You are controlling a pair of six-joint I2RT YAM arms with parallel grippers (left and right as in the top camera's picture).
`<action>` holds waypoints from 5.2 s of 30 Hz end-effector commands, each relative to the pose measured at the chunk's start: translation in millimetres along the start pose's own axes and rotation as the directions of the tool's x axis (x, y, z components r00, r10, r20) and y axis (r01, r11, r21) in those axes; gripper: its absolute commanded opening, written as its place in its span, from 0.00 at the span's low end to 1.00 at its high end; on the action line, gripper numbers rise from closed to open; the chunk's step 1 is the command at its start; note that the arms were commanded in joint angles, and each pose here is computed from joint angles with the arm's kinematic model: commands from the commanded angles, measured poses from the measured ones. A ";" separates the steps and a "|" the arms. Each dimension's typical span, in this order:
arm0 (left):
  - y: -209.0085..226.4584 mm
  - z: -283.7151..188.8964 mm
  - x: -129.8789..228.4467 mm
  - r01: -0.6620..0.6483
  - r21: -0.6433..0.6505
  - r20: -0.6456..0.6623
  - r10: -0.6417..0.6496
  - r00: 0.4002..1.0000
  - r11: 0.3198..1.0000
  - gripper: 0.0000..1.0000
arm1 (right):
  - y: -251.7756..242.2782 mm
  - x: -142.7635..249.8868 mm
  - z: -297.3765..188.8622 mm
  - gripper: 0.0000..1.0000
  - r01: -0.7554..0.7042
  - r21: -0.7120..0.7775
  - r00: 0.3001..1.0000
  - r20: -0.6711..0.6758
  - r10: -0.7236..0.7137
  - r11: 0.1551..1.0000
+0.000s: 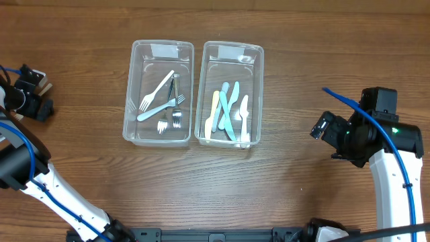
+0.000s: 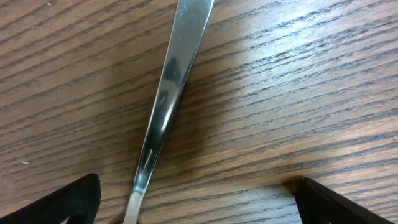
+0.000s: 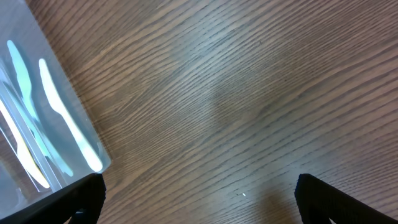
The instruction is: Pack container
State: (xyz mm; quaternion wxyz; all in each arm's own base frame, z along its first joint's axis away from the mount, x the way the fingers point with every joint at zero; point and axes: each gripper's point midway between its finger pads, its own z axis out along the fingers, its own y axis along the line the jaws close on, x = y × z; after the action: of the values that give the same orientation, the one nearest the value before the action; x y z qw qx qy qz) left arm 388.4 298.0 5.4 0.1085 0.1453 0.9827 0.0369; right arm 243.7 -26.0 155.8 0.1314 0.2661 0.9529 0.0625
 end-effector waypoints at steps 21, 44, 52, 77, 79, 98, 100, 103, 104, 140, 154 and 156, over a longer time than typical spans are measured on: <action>-47.8 13.8 12.1 0.294 0.245 -0.047 -0.292 0.955 0.924 1.00 | -2.4 -1.3 -0.6 1.00 0.013 0.021 1.000 0.008 -0.013 1.000; -7.3 18.3 38.8 0.378 -0.020 -0.154 -0.376 0.914 0.926 0.43 | -2.4 -1.4 -0.6 1.00 0.013 0.021 1.000 0.008 -0.013 1.000; -4.7 23.0 20.4 0.362 -0.012 -0.084 -0.362 0.928 0.932 0.25 | -2.4 -1.3 -0.6 1.00 0.012 0.021 1.000 0.008 -0.012 1.000; -39.4 27.0 28.6 0.389 0.013 -0.124 -0.385 0.915 0.921 0.04 | -0.8 -5.5 -0.7 1.00 0.014 0.015 1.000 0.025 -0.014 1.000; -33.3 4.3 16.3 0.394 -0.015 -0.075 -0.394 0.916 0.919 0.04 | 0.2 -7.7 -0.7 1.00 0.014 0.011 0.999 0.034 -0.015 1.000; -233.6 -236.5 -136.2 0.163 -0.088 0.308 -0.129 0.943 0.983 0.04 | 1.5 -2.4 -0.6 1.00 0.006 0.000 1.000 0.010 -0.006 1.000; -269.8 -235.6 -142.5 0.147 -0.040 0.298 -0.128 0.946 0.988 0.04 | 1.6 -2.6 -0.6 1.00 0.006 -0.001 1.000 0.011 -0.006 1.000; -315.8 -230.8 -153.6 0.222 0.063 0.288 -0.231 0.929 0.973 0.04 | 1.6 -2.5 -0.6 1.00 0.006 -0.001 1.000 0.011 -0.006 1.000; -325.6 -227.2 -156.5 0.232 0.090 0.278 -0.248 0.928 0.969 0.04 | 1.6 -2.5 -0.6 1.00 0.006 -0.001 1.000 0.011 -0.006 1.000; -273.4 -336.3 -210.9 0.251 -0.083 0.696 -0.124 0.707 0.964 1.00 | 97.7 -131.9 -64.6 1.00 0.274 -0.205 0.783 0.614 -0.094 0.940; -262.1 -388.8 -129.2 0.287 -0.155 0.758 -0.073 0.649 0.945 1.00 | 71.0 -87.6 -109.5 1.00 0.337 -0.101 0.728 0.659 -0.191 0.936; -265.9 -387.7 -105.6 0.297 -0.147 0.766 -0.081 0.637 0.944 1.00 | 69.7 -71.4 -117.3 1.00 0.353 -0.108 0.719 0.667 -0.196 0.929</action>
State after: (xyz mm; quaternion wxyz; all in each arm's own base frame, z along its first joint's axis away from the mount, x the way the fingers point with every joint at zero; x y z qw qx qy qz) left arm 366.8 -13.0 371.2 0.5018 0.0512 0.8586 0.0912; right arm 324.9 -16.4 280.2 0.4624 0.1234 0.8761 0.0585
